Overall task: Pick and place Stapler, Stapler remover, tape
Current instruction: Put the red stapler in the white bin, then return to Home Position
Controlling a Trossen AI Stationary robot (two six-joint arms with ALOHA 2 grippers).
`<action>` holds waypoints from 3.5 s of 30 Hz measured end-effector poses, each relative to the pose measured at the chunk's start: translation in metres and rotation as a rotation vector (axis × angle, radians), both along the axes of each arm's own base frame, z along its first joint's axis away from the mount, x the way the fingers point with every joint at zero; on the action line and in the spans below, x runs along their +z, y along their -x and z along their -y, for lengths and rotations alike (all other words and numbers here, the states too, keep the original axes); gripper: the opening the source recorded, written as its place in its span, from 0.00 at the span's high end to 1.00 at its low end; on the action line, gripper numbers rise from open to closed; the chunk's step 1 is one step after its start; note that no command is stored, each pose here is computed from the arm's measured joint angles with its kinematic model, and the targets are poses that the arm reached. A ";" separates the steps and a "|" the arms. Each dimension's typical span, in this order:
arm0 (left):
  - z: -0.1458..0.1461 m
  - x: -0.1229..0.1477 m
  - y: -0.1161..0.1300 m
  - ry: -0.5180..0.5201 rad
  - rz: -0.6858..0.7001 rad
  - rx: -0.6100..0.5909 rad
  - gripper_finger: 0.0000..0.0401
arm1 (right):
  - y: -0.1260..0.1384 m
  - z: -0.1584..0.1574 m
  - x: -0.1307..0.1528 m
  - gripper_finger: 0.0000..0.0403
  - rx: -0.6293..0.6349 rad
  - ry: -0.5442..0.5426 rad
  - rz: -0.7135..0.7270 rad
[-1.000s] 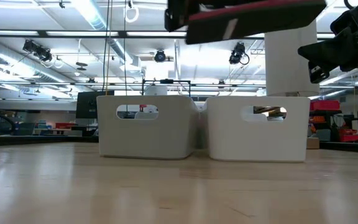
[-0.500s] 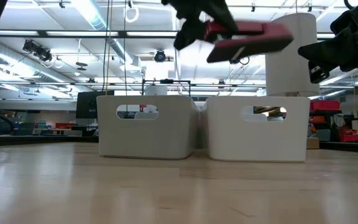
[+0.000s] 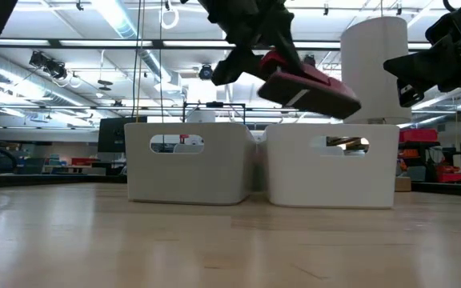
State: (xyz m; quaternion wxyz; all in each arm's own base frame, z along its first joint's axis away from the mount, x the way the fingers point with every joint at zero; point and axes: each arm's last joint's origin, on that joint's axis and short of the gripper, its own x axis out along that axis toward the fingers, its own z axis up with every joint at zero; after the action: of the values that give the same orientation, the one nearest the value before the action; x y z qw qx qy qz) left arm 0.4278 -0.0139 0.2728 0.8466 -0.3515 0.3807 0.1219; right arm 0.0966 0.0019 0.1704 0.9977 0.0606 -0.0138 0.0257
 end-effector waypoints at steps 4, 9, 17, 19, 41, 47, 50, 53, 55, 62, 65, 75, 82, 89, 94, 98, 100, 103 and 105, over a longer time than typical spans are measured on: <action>0.003 -0.001 0.001 0.002 -0.018 -0.012 0.62 | 0.000 0.000 0.000 0.99 0.000 0.000 0.000; 0.002 -0.003 0.003 -0.009 -0.041 0.031 0.62 | 0.000 0.000 0.000 0.99 0.000 0.000 0.000; -0.002 -0.006 0.006 0.014 -0.084 0.214 0.63 | 0.000 0.000 0.000 0.99 0.000 0.000 0.000; 0.000 -0.005 0.006 0.044 -0.071 0.255 0.62 | 0.000 0.000 0.000 0.99 0.000 0.000 0.000; 0.038 -0.030 -0.016 0.268 0.030 0.536 0.62 | 0.000 0.000 0.000 0.99 -0.004 0.000 0.001; 0.044 -0.040 -0.018 0.277 0.021 0.584 0.63 | -0.001 0.000 0.000 0.99 -0.006 0.000 -0.005; 0.044 -0.042 -0.016 0.260 -0.006 0.590 0.62 | -0.001 0.000 0.000 0.99 -0.003 0.000 -0.007; 0.043 -0.042 -0.016 0.236 0.002 0.608 0.62 | -0.001 0.000 -0.001 0.99 -0.003 0.000 -0.008; 0.043 -0.042 -0.015 0.227 0.004 0.614 0.62 | -0.001 0.000 -0.001 0.99 -0.002 0.000 -0.008; 0.042 -0.043 -0.016 0.223 0.003 0.617 0.62 | -0.001 0.000 -0.001 0.99 0.000 0.000 -0.008; 0.042 -0.043 -0.016 0.222 0.003 0.617 0.62 | -0.001 0.000 -0.001 0.99 0.000 0.000 -0.008; 0.041 -0.043 -0.016 0.176 0.011 0.586 0.53 | -0.001 0.000 -0.001 0.99 0.000 0.000 -0.008; 0.042 -0.042 -0.016 0.177 0.011 0.583 0.46 | -0.001 0.000 -0.001 0.99 0.000 0.000 -0.008; 0.041 -0.042 -0.016 0.182 0.011 0.586 0.32 | -0.001 0.000 -0.001 0.99 0.000 0.000 -0.008; 0.041 -0.040 -0.019 0.195 0.048 0.584 0.29 | -0.001 0.000 -0.001 0.99 0.000 0.000 -0.008; 0.041 -0.037 -0.022 0.187 0.086 0.564 0.30 | -0.001 0.000 -0.001 0.99 0.000 0.000 -0.008; 0.040 -0.036 -0.023 0.172 0.098 0.547 0.30 | -0.001 0.000 -0.001 0.99 0.000 0.000 -0.008; 0.039 -0.034 -0.023 0.166 0.105 0.549 0.31 | -0.001 0.000 -0.001 0.99 0.000 0.000 -0.008; 0.039 -0.030 -0.022 0.146 0.110 0.537 0.31 | -0.001 0.000 -0.001 0.99 -0.001 0.000 -0.008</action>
State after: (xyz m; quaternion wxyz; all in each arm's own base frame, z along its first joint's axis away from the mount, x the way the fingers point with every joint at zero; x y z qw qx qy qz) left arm 0.4498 -0.0526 0.2423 0.7758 -0.5060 0.2353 0.2945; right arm 0.0972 0.0019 0.1698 0.9978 0.0607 -0.0096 0.0250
